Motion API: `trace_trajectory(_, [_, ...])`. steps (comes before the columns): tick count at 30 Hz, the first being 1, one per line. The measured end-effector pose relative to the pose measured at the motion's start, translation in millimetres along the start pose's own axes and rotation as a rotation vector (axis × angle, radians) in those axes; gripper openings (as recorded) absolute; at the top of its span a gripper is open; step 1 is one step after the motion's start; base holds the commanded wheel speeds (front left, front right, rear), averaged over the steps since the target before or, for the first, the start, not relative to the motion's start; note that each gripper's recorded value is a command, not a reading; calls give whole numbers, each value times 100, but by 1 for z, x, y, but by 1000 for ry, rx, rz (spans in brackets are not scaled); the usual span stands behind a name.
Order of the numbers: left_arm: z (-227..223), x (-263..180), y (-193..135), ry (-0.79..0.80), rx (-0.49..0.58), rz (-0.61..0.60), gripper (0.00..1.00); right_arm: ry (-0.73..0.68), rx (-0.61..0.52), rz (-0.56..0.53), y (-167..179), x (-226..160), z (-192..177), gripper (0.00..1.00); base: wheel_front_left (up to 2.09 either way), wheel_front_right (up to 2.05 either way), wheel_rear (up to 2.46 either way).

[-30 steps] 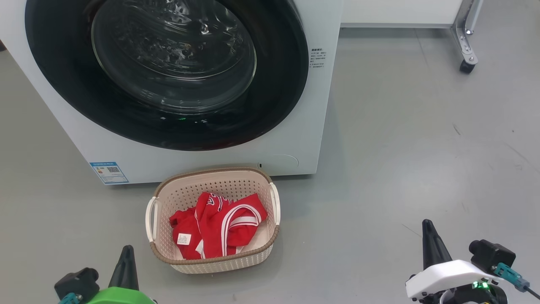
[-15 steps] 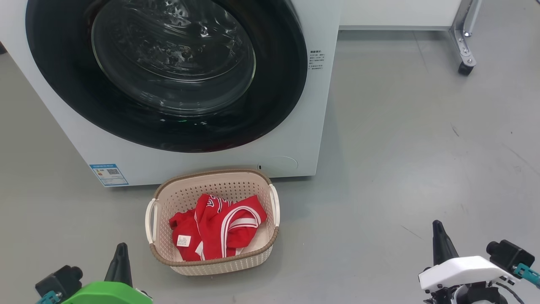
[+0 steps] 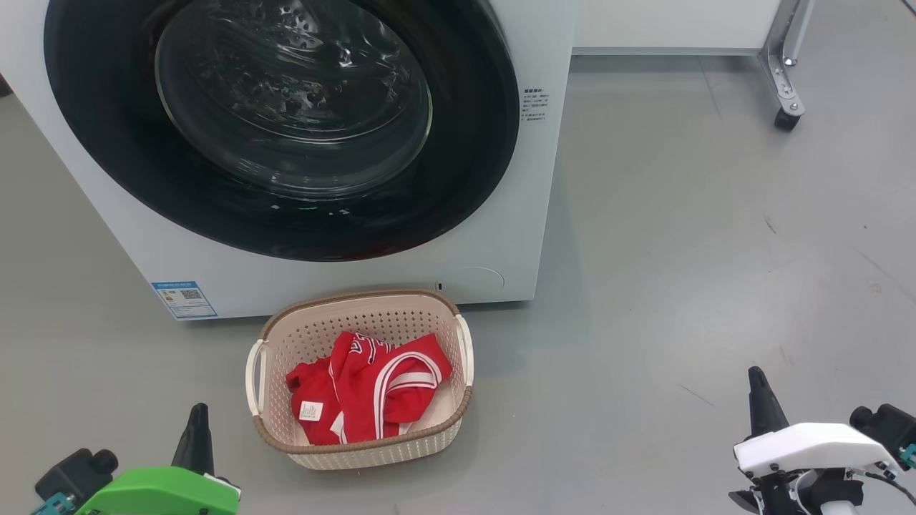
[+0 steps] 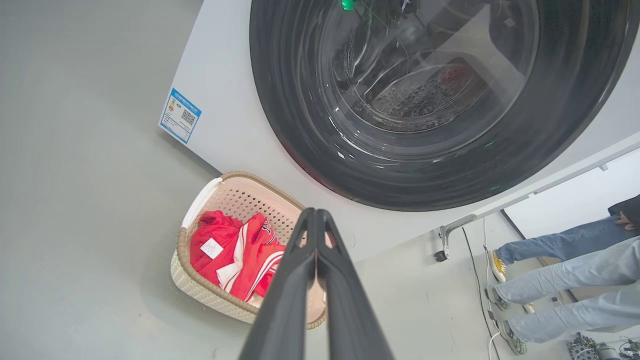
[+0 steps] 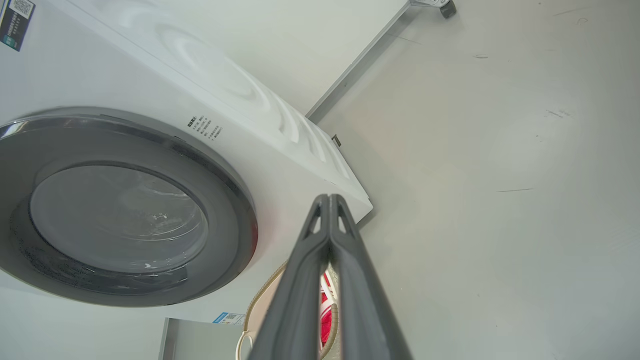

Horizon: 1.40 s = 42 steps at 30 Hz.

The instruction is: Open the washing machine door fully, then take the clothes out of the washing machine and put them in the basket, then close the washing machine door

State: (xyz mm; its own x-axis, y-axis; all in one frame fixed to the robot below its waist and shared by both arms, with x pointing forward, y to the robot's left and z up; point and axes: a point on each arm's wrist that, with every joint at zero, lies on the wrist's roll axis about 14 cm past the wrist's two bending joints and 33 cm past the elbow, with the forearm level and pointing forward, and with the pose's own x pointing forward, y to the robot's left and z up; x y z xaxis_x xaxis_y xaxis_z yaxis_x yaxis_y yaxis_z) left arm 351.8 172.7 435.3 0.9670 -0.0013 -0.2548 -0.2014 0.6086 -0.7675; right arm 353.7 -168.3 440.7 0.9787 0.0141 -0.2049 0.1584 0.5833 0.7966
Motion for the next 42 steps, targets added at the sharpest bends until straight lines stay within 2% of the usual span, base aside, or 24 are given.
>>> trace_trajectory(42, [33, 10, -23, -19, -578, -135, 0, -63, 568, 66, 8, 9, 43, 0, 0, 0, 0])
